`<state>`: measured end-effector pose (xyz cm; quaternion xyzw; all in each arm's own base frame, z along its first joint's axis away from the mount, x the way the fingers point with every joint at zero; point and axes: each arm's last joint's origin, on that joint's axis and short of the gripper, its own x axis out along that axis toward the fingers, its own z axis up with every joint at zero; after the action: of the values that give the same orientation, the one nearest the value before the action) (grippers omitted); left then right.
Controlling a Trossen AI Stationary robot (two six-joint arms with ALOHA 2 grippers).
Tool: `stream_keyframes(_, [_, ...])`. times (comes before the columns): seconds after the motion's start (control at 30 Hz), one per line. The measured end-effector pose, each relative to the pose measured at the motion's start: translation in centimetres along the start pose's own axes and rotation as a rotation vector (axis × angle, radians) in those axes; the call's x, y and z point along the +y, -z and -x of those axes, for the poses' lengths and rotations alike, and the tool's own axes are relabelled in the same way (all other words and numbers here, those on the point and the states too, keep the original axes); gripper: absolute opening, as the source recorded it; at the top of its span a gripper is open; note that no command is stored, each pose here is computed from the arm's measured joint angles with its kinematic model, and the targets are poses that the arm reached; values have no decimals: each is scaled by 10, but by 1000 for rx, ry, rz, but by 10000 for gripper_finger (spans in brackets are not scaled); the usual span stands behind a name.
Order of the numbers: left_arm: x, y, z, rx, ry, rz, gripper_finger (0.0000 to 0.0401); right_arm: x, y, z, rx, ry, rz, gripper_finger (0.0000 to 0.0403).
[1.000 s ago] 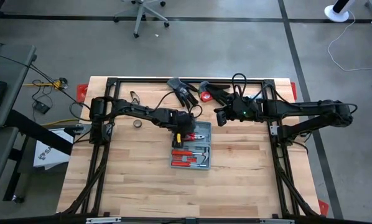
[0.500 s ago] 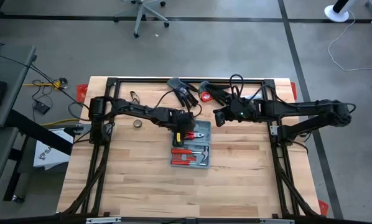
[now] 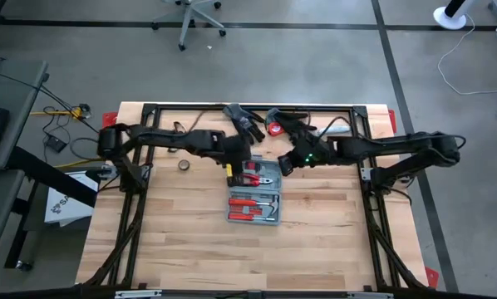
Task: Prefit tool cases
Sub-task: Put the orange pliers into the gray tool box
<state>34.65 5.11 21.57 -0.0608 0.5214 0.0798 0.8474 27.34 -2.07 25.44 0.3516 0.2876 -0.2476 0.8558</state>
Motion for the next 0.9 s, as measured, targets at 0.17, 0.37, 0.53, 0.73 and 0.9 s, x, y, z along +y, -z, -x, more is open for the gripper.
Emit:
stream_keyframes(0.17, [-1, 12, 41, -137, 63, 98, 106, 7, 8, -36, 103, -99, 17, 0])
stream_keyframes(0.37, [0, 40, 74, -207, 84, 197, 106, 9, 23, -86, 174, -178, -3, 0])
stream_keyframes(0.53, [-3, 57, 80, -217, 88, 274, 106, 0, 40, -120, 248, -153, -19, 0])
stream_keyframes(0.73, [-13, 67, 73, -189, 103, 311, 106, -10, 57, -143, 320, -99, -76, 0])
stream_keyframes(0.9, [-19, 73, 65, -175, 109, 307, 106, -5, 56, -138, 306, -119, -71, 0])
